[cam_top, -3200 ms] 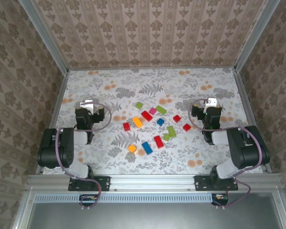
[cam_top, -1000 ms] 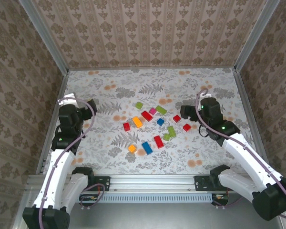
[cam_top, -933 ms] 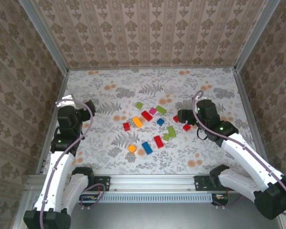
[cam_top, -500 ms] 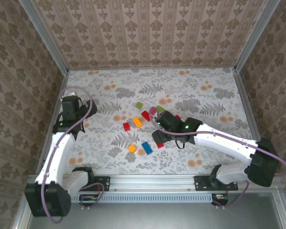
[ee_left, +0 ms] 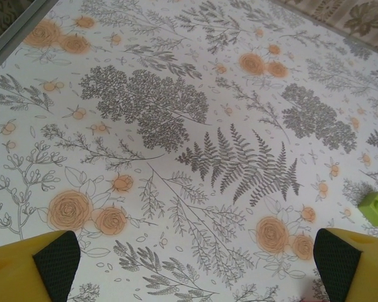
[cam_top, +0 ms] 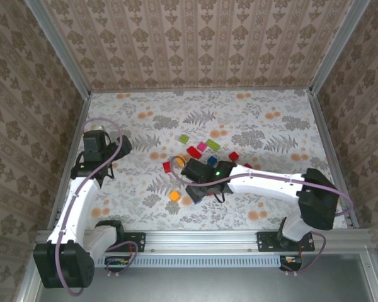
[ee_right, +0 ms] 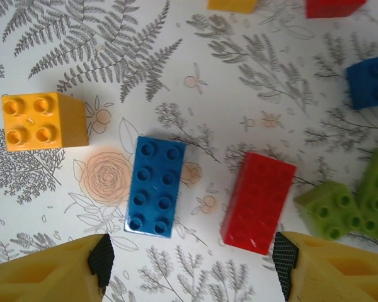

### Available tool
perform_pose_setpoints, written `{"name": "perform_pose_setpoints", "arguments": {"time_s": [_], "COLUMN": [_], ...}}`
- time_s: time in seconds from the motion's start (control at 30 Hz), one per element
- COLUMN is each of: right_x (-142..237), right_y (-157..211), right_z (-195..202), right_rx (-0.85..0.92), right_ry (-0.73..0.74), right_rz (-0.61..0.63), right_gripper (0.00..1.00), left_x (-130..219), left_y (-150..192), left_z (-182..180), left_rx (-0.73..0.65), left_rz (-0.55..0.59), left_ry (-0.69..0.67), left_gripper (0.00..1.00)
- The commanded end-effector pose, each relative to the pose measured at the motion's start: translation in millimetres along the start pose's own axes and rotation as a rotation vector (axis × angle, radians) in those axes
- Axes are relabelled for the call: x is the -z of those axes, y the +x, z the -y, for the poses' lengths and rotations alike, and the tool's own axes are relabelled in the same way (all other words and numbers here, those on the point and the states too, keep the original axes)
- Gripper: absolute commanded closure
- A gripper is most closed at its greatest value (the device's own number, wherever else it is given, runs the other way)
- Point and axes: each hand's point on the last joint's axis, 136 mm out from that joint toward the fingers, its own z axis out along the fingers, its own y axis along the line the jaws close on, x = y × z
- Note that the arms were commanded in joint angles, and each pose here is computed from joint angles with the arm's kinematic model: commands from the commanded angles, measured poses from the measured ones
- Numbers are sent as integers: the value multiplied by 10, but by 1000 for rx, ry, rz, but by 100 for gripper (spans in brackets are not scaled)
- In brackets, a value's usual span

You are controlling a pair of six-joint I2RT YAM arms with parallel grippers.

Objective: Assemble a carrot with lego

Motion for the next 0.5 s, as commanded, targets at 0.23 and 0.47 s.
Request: {"name": "perform_pose_setpoints", "arguments": {"time_s": [0.23,0.47], "right_x": [-255,-428], "right_y": [12,48], "right_z": [-126,-218], "right_rx": [-13,-16], "right_ry": [5,-12], "right_rz": [-69,-99], "right_gripper": [35,38], "left_x": [-115,-153], "left_y": [68,109], "left_z": [-77,-87], "left_rx": [2,-1], "left_rz": [-38,-55], "left_ry": [-19,-20], "left_gripper": [1,0]}}
